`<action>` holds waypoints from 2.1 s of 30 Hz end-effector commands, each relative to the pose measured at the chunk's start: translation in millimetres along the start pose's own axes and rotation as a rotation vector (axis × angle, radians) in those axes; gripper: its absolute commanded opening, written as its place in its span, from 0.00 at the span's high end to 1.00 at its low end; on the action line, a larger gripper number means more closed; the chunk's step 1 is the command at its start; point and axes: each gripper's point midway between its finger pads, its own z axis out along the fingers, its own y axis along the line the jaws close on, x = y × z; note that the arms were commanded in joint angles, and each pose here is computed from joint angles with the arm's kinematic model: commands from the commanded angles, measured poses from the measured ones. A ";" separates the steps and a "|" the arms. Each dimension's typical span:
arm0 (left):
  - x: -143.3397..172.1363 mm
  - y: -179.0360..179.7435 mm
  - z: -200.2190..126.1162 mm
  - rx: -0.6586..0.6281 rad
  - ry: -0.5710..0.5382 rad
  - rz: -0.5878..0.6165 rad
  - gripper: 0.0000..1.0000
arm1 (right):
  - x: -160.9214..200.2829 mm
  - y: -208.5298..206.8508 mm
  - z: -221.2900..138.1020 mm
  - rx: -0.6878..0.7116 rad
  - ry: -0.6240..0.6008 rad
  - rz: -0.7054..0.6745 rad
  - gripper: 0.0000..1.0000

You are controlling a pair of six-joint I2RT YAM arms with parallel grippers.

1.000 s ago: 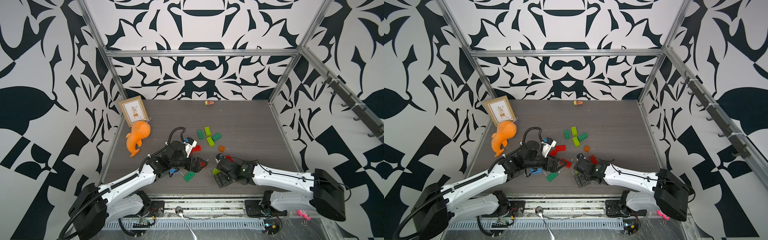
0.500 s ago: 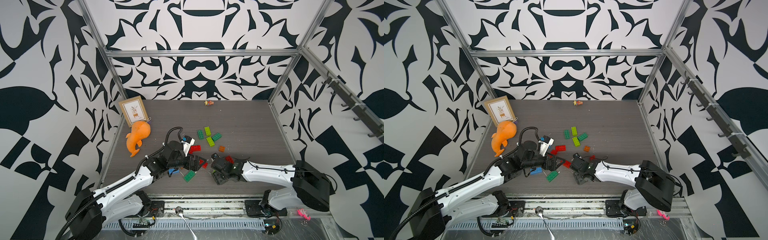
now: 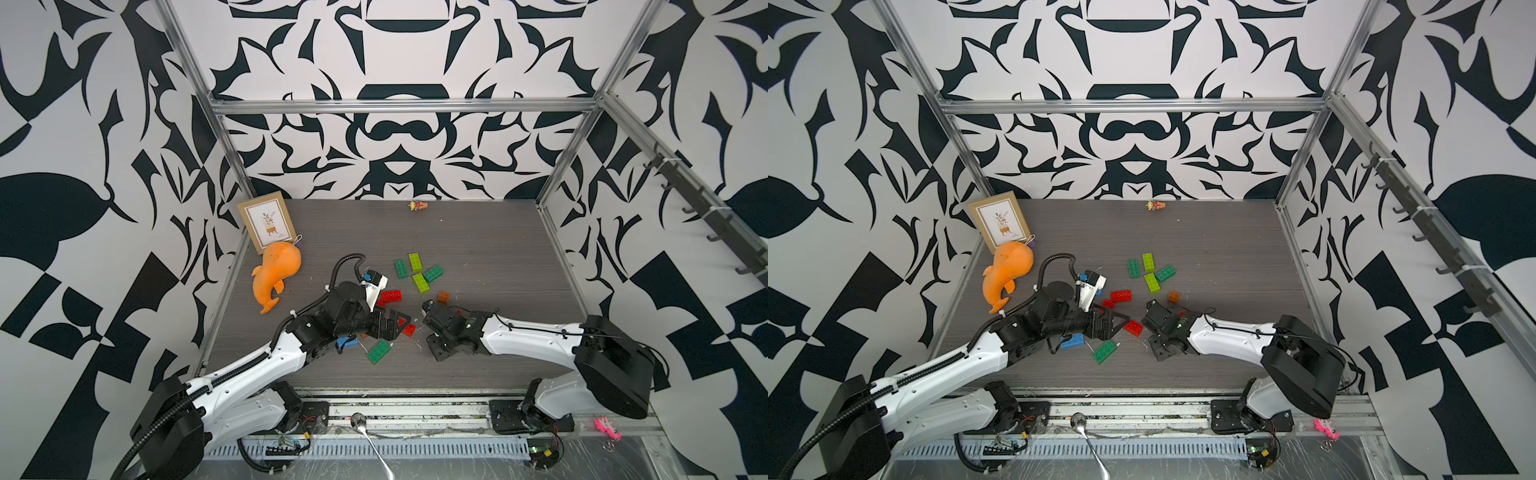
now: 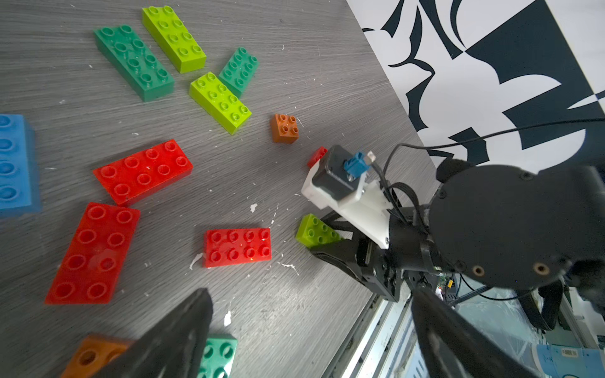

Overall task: Assemble a small pinwheel with lego
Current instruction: Pick up the lego brick from the center of the board, then move the lego brick at the center of the board.

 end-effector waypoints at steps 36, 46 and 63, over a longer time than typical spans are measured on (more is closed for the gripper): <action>0.1 23.7 -12.0 -0.105 -0.097 0.113 0.01 | -129.2 -74.9 17.8 0.143 -0.069 0.329 0.87; 0.1 22.2 -12.4 -0.096 -0.099 0.118 0.01 | -147.4 -113.7 15.7 0.162 -0.053 0.369 0.90; -0.2 15.5 -15.4 -0.061 -0.110 0.128 0.00 | -131.8 -79.5 25.8 0.111 -0.013 0.310 0.90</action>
